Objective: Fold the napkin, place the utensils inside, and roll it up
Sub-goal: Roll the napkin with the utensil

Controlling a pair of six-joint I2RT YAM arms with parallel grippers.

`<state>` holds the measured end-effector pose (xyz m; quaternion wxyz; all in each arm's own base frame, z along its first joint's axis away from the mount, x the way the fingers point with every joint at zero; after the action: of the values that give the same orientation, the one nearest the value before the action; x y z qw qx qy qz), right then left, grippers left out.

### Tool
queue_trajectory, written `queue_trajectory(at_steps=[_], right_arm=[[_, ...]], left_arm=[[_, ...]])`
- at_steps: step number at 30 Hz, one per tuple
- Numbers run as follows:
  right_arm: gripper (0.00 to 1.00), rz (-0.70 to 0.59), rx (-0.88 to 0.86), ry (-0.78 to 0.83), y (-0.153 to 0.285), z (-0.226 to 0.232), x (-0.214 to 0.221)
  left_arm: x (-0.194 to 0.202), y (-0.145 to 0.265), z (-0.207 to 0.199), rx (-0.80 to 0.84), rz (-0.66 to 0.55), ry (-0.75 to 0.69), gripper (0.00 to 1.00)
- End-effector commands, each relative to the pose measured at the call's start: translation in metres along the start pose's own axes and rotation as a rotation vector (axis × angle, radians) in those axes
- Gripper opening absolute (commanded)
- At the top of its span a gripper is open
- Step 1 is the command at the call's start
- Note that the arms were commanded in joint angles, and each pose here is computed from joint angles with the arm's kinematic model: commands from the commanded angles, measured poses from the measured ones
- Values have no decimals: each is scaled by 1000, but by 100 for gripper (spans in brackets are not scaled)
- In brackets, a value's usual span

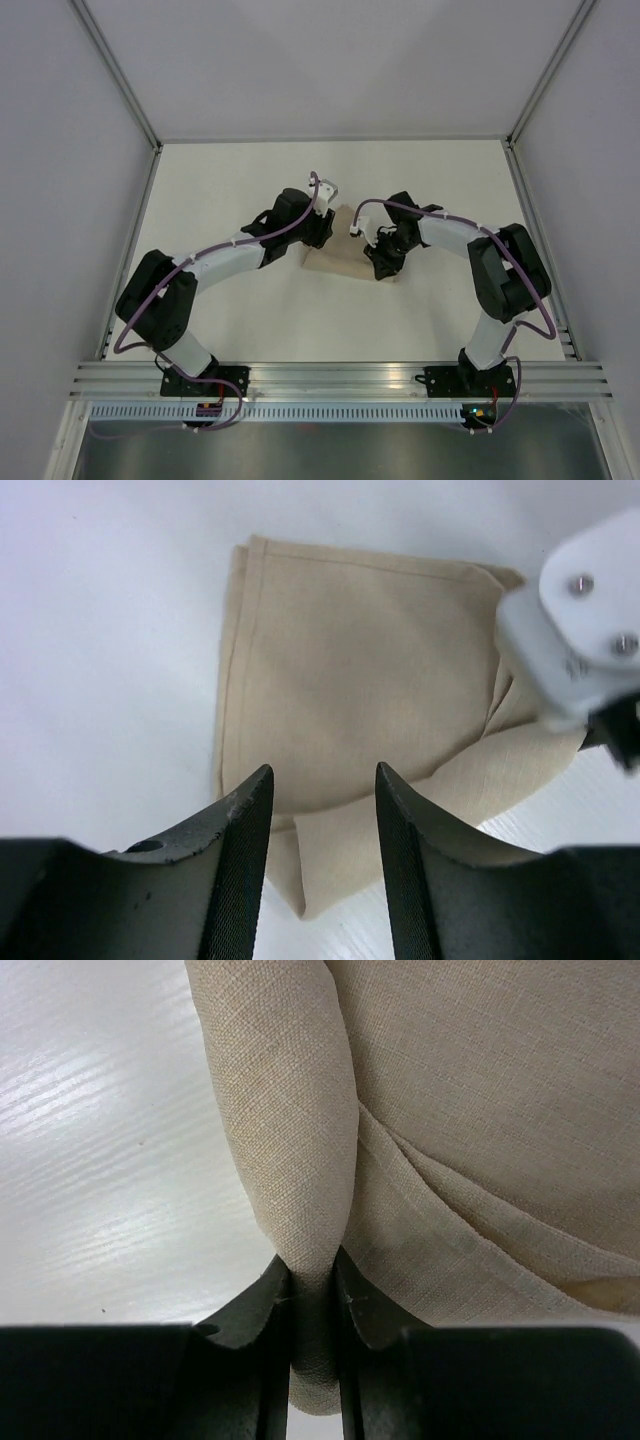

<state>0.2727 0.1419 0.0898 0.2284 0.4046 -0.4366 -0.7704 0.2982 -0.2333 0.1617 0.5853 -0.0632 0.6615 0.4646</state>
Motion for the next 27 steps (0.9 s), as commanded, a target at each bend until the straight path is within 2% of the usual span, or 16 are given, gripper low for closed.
queue_trajectory(at_steps=[1, 7, 8, 9, 11, 12, 14, 20, 27], right_arm=[[20, 239, -22, -162, -4, -14, 57], [20, 337, -135, -140, 2, -21, 64], [20, 327, -143, -123, 4, -28, 55], [20, 379, -194, -146, 1, -29, 60], [20, 370, -221, -120, 4, -45, 48], [20, 418, -295, -147, 0, -44, 53], [20, 429, -333, -151, -1, -56, 50], [21, 458, -345, -125, -10, -76, 42], [22, 491, -402, -170, -16, -85, 33]], left_arm=[[-17, 12, 3, -59, -114, 15, 50], [-14, 14, -22, -68, -171, -134, 51], [-13, 15, -26, -65, -178, -151, 51], [-12, 14, -36, -58, -177, -197, 52], [-12, 13, -45, -57, -179, -252, 52], [-8, 12, -56, -54, -169, -317, 52], [-7, 11, -70, -45, -166, -394, 53], [4, -5, -95, 8, -138, -535, 56], [20, -31, -138, 67, -72, -732, 56]])
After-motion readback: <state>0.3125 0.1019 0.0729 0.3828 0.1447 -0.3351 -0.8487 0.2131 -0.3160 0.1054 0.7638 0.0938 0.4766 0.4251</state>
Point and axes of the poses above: each gripper's point midway between its finger pads, its own y axis back along the fingers, its own z axis along the line the jaws close on, x = y × z, the point moved 9 cm from there along y, back along the fingers, and after that the axes turned 11 degrees about -y, right-handed, at the moved point
